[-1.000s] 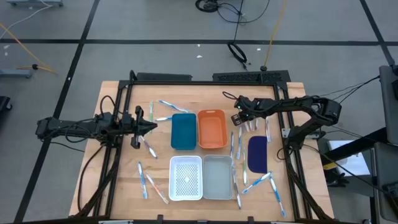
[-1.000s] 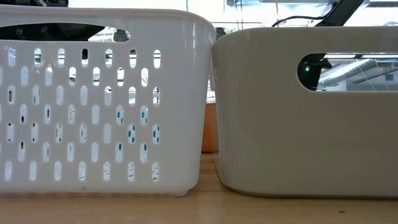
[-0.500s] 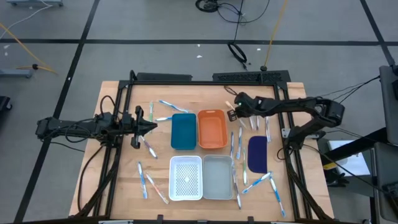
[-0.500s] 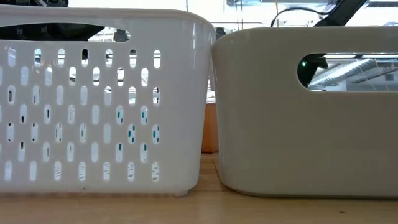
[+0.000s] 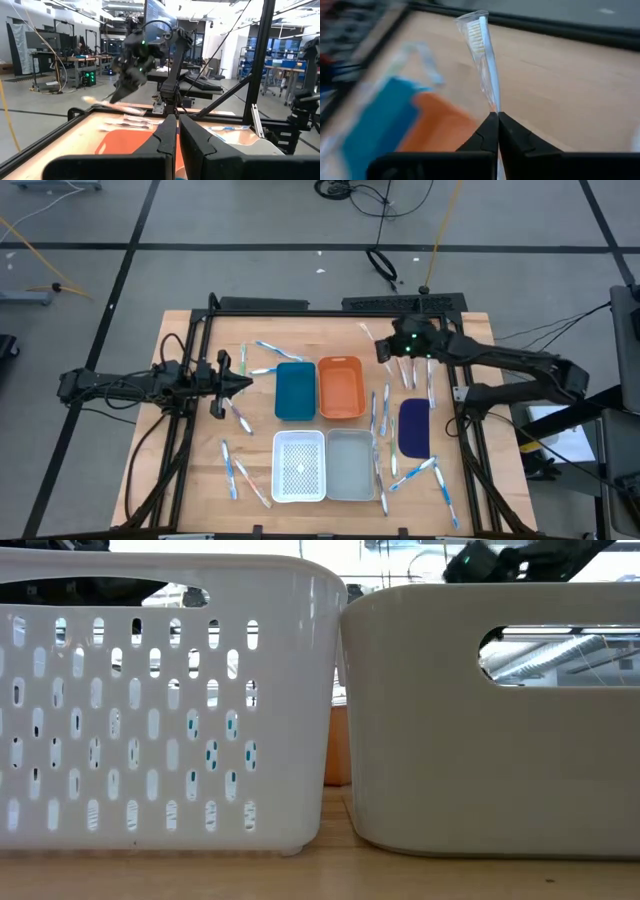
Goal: Pick & Place Toothbrushes
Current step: Put the orange toothbrush into the orange bin
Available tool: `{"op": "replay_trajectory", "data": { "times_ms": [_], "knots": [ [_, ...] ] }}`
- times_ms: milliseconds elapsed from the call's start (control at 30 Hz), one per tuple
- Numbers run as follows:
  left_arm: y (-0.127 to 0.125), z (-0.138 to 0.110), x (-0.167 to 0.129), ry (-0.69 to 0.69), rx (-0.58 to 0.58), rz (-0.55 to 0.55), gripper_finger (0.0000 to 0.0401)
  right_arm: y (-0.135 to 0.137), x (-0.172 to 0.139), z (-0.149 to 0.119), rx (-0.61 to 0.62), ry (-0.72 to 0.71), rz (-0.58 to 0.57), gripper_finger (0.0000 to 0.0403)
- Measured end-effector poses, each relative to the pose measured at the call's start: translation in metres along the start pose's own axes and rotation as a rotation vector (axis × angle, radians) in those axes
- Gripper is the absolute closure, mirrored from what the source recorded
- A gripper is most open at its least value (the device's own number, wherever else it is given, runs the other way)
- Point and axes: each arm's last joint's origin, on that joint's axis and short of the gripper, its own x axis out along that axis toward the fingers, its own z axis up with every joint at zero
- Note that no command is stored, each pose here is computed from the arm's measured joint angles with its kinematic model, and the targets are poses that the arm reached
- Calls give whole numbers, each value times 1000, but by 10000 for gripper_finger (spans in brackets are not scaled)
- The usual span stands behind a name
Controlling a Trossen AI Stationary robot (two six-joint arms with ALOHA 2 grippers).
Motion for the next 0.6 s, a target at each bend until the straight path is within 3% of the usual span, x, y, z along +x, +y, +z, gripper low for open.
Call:
{"op": "replay_trajectory", "data": {
  "times_ms": [367, 600],
  "knots": [
    [0, 1, 0, -7, 1, -1, 382, 34, -41, 17, -302, 14, 747, 402],
    [0, 1, 0, -6, 1, -1, 382, 44, -52, 19, -425, 76, 1076, 403]
  ]
}}
